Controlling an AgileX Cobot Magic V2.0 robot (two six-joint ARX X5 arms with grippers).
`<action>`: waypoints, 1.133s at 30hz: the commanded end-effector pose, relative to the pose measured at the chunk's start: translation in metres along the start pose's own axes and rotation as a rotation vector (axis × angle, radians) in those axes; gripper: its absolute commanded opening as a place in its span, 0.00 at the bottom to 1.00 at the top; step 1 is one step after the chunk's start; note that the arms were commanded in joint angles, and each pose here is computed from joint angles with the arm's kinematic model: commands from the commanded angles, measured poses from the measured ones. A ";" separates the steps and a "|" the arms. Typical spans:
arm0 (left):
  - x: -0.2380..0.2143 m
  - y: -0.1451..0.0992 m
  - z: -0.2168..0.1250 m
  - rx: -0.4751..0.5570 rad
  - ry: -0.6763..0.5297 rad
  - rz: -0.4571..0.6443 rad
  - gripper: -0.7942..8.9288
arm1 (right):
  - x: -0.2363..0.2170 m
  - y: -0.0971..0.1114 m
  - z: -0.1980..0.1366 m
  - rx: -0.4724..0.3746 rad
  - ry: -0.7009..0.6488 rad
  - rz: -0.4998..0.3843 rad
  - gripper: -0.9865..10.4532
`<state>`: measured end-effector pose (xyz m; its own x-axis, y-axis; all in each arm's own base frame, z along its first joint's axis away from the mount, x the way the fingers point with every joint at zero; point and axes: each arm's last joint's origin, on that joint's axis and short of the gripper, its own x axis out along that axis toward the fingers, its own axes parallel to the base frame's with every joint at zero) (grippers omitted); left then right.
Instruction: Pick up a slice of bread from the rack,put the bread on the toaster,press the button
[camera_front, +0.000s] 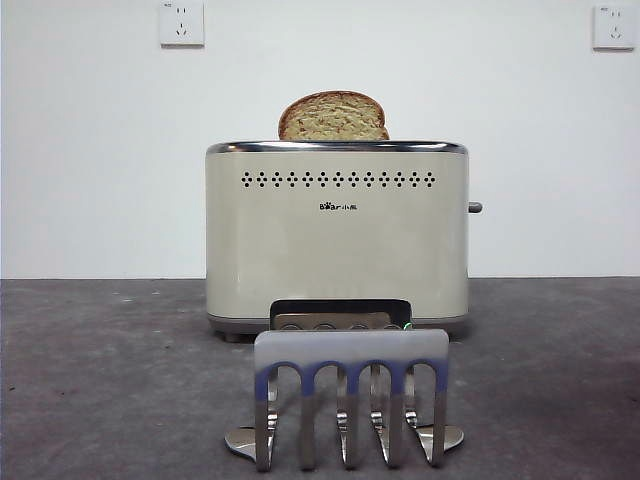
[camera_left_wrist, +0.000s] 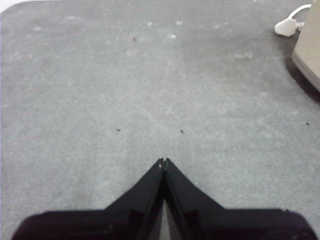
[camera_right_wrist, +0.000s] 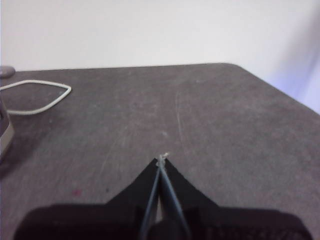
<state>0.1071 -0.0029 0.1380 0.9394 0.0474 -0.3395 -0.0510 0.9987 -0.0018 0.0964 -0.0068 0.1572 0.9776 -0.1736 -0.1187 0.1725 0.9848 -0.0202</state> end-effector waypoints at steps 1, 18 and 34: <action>0.001 0.000 -0.003 -0.004 0.013 0.003 0.08 | 0.000 0.000 -0.007 0.006 0.053 0.003 0.09; 0.003 0.000 -0.005 -0.003 0.032 0.004 0.08 | 0.000 0.001 -0.007 -0.011 0.054 0.010 0.09; 0.003 0.000 -0.005 -0.003 0.032 0.004 0.08 | 0.000 0.001 -0.007 -0.011 0.054 0.010 0.09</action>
<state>0.1082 -0.0029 0.1350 0.9275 0.0480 -0.3707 -0.0512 0.9987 0.0014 0.0954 -0.0061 0.1530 0.9732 -0.1645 -0.1606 0.1628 0.9864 -0.0238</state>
